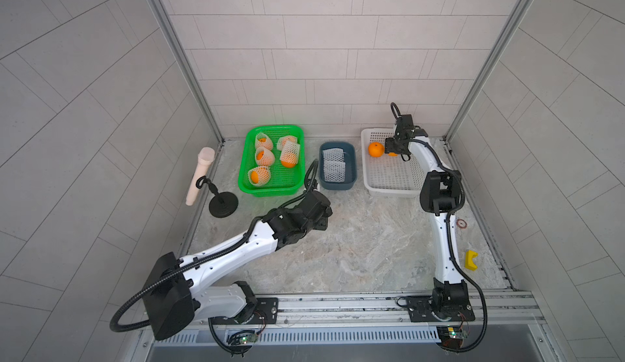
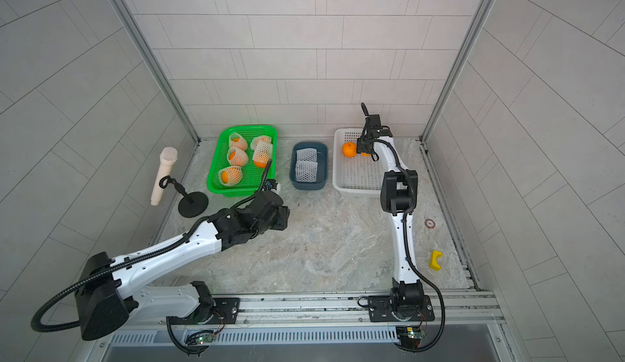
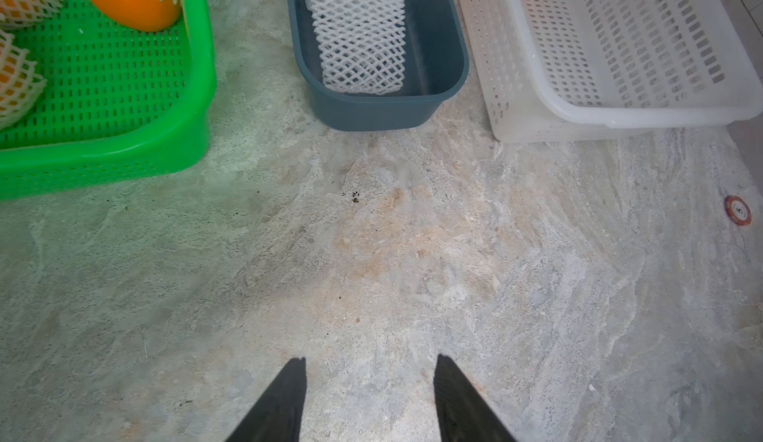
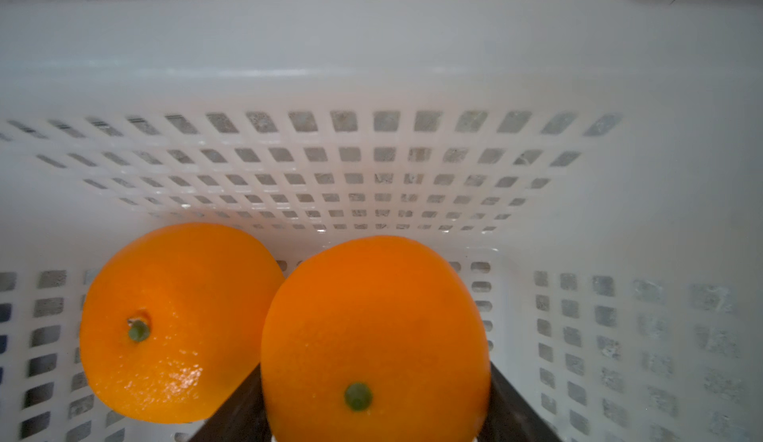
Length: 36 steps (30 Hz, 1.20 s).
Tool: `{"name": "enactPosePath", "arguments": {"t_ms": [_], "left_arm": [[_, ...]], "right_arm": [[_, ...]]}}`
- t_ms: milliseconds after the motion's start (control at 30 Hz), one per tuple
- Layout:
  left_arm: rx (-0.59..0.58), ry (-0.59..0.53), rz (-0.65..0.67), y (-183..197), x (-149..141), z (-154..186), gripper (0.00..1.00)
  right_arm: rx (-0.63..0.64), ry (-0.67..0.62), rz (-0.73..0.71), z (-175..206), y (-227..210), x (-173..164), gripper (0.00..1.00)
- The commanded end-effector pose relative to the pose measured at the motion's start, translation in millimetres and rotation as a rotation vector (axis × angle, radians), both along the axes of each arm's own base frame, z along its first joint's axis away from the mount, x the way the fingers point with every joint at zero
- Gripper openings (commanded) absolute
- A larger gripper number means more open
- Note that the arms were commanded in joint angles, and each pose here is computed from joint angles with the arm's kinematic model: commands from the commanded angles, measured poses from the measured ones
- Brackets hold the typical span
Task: Remove foam nets from oranges
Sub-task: Place the orange in the basket.
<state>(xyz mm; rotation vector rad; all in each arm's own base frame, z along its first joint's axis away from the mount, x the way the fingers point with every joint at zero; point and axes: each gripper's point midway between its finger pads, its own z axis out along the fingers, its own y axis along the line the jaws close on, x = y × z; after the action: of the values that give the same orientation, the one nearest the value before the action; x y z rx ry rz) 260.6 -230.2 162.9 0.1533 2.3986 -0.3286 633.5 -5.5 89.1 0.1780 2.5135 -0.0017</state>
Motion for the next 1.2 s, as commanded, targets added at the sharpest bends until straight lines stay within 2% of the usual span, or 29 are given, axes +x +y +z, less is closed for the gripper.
{"name": "enactPosePath", "arguments": {"t_ms": [0,367,633,933,1167], "left_arm": [[0.004,0.001,0.016,-1.3,1.4,1.3,0.54],[-0.005,-0.008,0.013,-1.4,-0.9,5.0,0.54],[-0.003,-0.009,0.016,-0.5,-2.4,5.2,0.54],[0.012,-0.023,0.040,11.3,-6.2,8.0,0.54],[0.028,-0.020,0.044,10.2,-3.9,5.2,0.54]], "right_arm": [[0.016,0.007,-0.010,-11.0,-5.3,4.4,0.72],[0.054,0.007,-0.024,-17.3,-7.9,8.6,0.74],[0.059,0.010,-0.029,-18.3,-10.3,8.7,0.84],[0.073,-0.032,-0.014,20.0,-10.4,6.1,0.87],[0.087,-0.017,0.011,52.4,-5.2,-12.3,0.87]]}}
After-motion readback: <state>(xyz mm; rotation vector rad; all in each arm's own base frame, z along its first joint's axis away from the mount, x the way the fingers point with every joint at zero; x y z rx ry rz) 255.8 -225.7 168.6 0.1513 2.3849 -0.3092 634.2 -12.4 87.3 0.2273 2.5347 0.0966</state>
